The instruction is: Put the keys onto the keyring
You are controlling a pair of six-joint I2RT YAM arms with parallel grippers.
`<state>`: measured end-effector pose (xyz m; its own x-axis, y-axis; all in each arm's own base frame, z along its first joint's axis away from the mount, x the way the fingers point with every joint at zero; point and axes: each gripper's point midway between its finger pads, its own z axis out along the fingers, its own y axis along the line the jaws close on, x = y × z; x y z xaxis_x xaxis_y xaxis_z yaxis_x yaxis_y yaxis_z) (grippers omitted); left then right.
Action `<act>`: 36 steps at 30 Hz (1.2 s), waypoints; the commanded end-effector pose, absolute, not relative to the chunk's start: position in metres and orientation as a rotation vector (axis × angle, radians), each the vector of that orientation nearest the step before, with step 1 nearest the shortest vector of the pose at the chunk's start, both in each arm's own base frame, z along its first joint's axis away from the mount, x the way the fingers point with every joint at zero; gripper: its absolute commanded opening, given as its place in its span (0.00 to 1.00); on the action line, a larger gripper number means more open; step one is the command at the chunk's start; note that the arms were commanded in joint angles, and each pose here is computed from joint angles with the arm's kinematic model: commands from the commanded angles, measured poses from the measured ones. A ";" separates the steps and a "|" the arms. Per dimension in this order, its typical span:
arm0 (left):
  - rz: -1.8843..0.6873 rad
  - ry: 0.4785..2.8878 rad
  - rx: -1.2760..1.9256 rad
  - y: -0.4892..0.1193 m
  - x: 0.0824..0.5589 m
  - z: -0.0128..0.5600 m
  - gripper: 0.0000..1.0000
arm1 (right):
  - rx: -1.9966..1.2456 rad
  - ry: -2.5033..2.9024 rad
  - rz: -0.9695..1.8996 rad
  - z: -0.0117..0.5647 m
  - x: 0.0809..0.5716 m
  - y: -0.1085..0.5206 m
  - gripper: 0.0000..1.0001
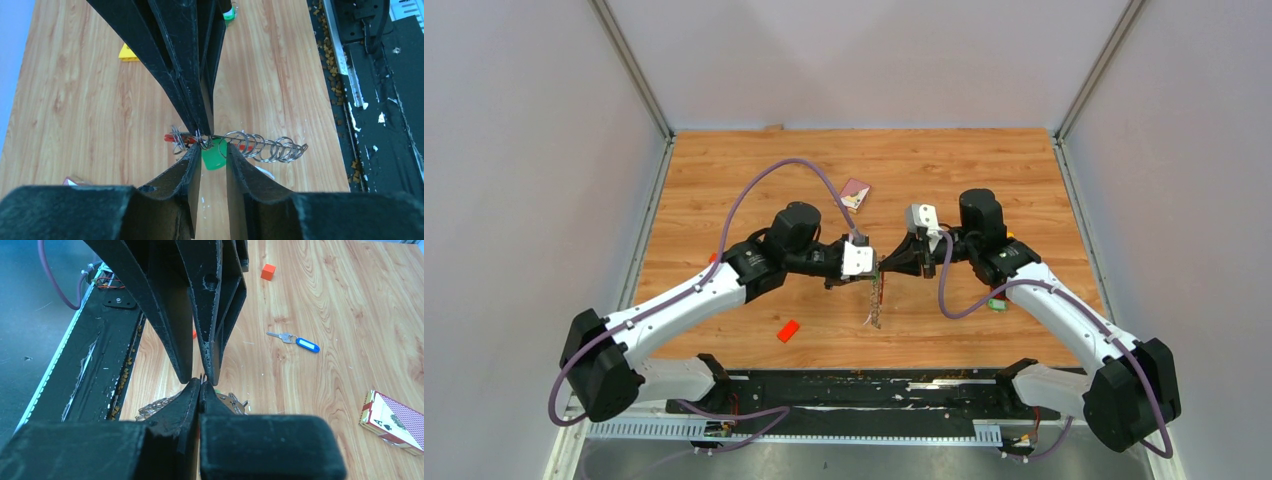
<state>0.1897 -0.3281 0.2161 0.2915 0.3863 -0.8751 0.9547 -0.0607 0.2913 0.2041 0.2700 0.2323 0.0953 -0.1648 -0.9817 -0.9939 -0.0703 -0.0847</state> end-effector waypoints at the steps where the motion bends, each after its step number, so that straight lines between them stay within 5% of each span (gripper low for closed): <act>1: -0.819 1.173 1.573 -0.341 0.190 0.247 0.30 | -1.448 1.123 1.096 0.254 0.202 0.272 0.00; 15: -0.763 1.210 1.569 -0.337 0.198 0.242 0.00 | -1.445 1.133 1.075 0.253 0.205 0.271 0.00; 24: -0.650 1.316 1.602 -0.320 0.203 0.244 0.00 | -1.393 1.224 0.929 0.244 0.231 0.265 0.01; 36: -0.366 1.557 1.612 -0.307 0.213 0.249 0.00 | -1.359 1.216 0.923 0.253 0.231 0.265 0.40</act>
